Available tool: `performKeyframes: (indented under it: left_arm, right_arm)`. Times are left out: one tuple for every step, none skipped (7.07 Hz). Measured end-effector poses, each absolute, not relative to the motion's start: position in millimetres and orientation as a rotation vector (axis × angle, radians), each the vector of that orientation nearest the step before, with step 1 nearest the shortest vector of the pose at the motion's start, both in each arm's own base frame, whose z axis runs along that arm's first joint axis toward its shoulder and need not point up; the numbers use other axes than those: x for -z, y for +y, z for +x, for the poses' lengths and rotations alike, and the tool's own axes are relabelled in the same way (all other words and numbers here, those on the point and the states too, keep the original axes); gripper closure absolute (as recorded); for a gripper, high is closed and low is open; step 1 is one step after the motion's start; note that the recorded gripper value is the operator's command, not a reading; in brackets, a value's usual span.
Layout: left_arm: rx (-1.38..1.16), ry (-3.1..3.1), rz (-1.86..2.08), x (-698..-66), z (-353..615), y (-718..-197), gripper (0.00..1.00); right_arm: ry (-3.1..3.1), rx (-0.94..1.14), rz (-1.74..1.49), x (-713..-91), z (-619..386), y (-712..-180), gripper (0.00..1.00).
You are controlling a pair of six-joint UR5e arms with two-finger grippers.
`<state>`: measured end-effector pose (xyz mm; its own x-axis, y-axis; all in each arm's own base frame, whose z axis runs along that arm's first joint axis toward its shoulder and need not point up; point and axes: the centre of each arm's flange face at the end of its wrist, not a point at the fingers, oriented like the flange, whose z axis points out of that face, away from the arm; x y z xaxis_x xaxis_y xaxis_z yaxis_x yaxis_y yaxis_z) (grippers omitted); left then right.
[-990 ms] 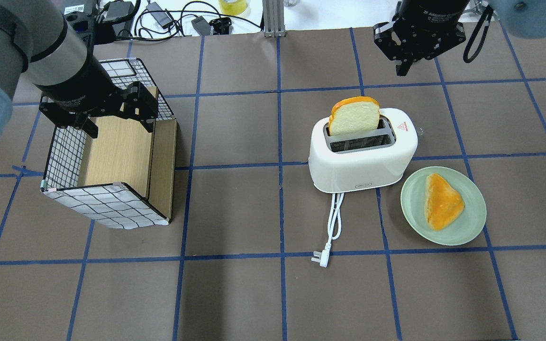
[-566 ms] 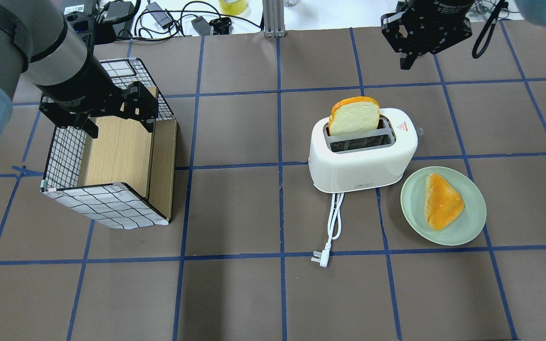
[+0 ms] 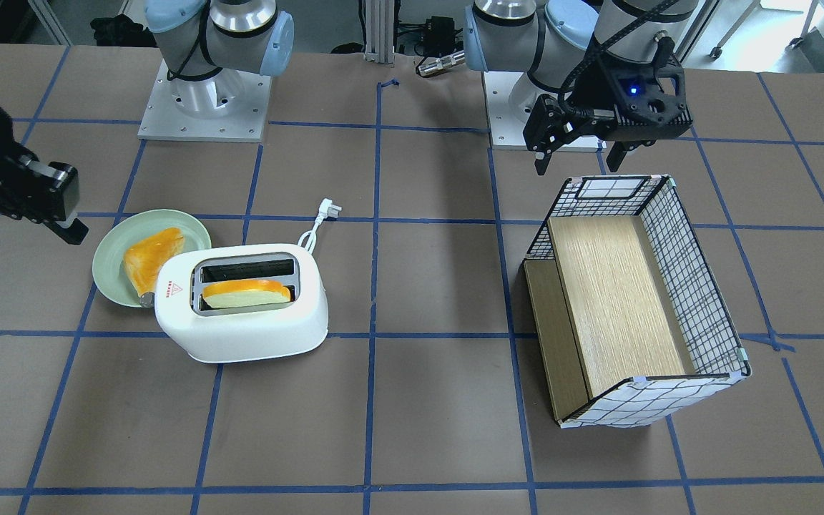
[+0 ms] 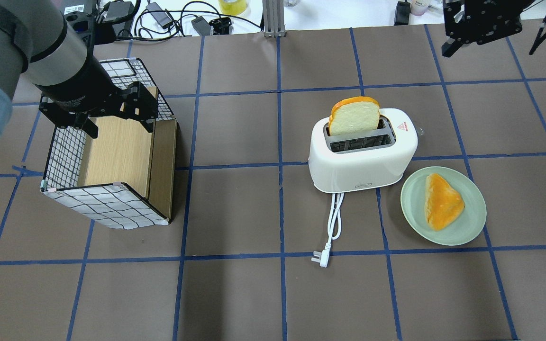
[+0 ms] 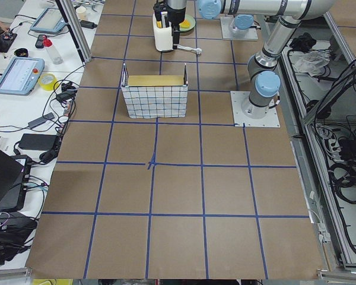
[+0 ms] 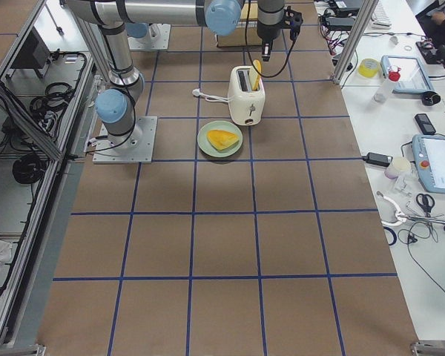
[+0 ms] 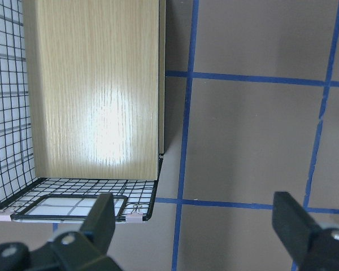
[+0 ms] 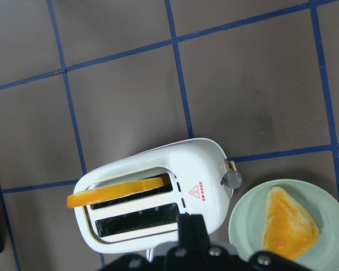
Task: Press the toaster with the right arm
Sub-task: 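Move the right gripper toward the lever at the toaster's side, then lower the right gripper onto the toaster's side lever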
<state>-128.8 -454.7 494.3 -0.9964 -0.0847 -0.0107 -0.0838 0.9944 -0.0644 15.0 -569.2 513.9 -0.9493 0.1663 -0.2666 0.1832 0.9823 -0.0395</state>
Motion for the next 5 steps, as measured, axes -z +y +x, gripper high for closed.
performKeyframes:
  left_arm:
    - [0.100, 3.124, -0.132, -494, -129, -455, 0.00]
    - [0.100, 3.124, -0.132, -494, -129, -455, 0.00]
    - [0.100, 3.124, -0.132, -494, -129, -455, 0.00]
    - [0.100, 3.125, -0.132, -494, -129, -455, 0.00]
    - [0.100, 3.125, -0.132, -494, -129, -455, 0.00]
  right_arm:
    - [2.811, 0.060, 0.248, -496, -14, -576, 1.00]
    - [2.769, 0.029, 0.239, -474, -32, -582, 1.00]
    - [2.724, 0.006, 0.214, -452, -38, -588, 1.00]
    - [2.674, -0.002, 0.180, -428, -38, -592, 1.00]
    - [2.647, -0.008, 0.155, -403, -37, -595, 1.00]
